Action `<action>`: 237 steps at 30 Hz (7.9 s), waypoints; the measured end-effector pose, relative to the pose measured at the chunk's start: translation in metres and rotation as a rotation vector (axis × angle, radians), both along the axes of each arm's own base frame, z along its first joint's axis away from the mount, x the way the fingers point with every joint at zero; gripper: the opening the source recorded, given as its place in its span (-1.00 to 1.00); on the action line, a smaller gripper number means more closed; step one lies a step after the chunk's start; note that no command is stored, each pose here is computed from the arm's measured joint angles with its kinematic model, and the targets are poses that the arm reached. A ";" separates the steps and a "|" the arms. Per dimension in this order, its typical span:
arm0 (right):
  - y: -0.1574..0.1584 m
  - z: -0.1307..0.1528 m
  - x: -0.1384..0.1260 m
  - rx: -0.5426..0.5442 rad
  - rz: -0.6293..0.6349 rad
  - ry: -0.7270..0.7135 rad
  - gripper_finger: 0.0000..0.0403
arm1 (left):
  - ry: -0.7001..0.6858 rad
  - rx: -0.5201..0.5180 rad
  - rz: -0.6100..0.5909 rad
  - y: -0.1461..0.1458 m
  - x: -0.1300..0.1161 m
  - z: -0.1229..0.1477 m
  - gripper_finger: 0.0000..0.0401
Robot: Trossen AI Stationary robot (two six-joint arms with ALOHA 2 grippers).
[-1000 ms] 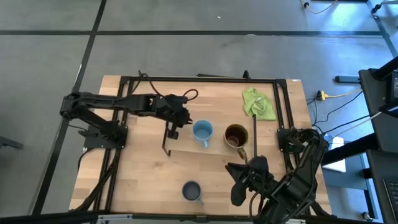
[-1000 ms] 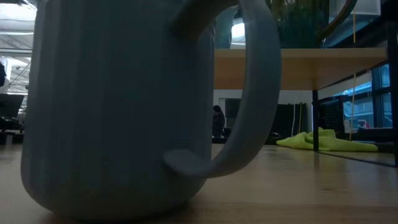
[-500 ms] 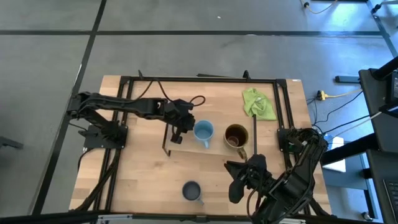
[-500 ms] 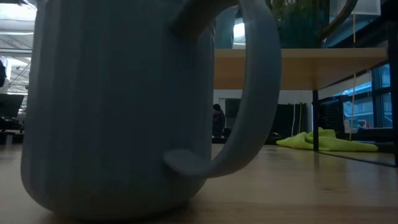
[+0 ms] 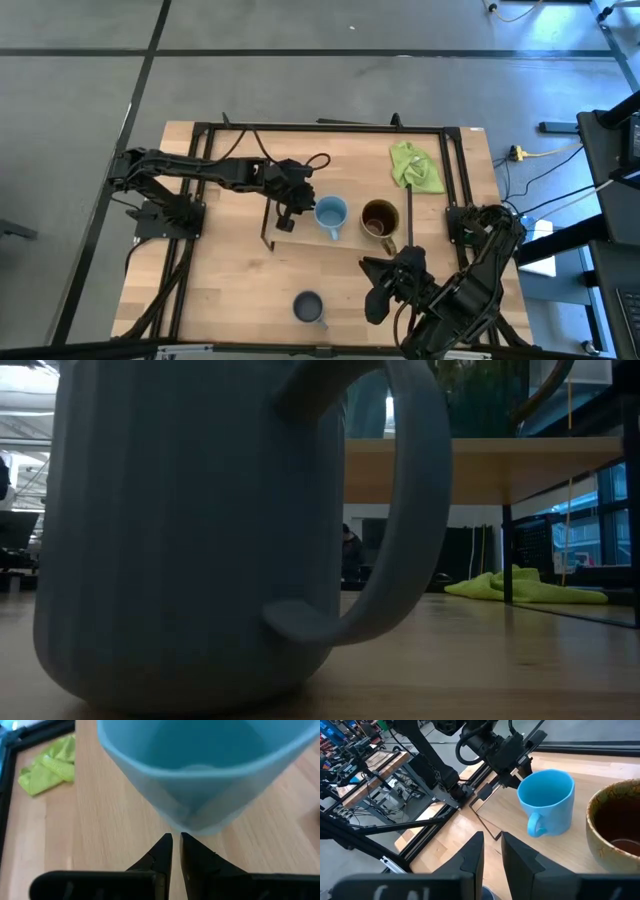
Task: Stack small to large cups/mugs on shelf
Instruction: Adjust the light blue mug on the shelf, then put the gray mug on the shelf
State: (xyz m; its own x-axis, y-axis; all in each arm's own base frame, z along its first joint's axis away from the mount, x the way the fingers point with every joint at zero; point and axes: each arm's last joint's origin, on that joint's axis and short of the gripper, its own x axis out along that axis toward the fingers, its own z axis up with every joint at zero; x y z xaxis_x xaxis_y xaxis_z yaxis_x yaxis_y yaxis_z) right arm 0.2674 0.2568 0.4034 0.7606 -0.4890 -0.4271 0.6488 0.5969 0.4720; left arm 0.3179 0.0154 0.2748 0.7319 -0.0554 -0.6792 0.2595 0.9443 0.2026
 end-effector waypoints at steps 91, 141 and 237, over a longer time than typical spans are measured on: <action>0.036 -0.001 -0.039 0.132 0.100 -0.015 -0.21 | 0.332 0.180 -0.516 -0.266 0.019 -0.070 -0.49; 0.035 -0.002 -0.039 0.088 0.101 -0.025 -0.21 | 0.549 0.351 -0.454 -0.113 -0.029 0.087 -0.99; -0.021 -0.026 0.095 -0.061 0.237 0.182 -0.77 | 0.244 0.200 -0.020 -0.084 -0.110 0.136 -0.77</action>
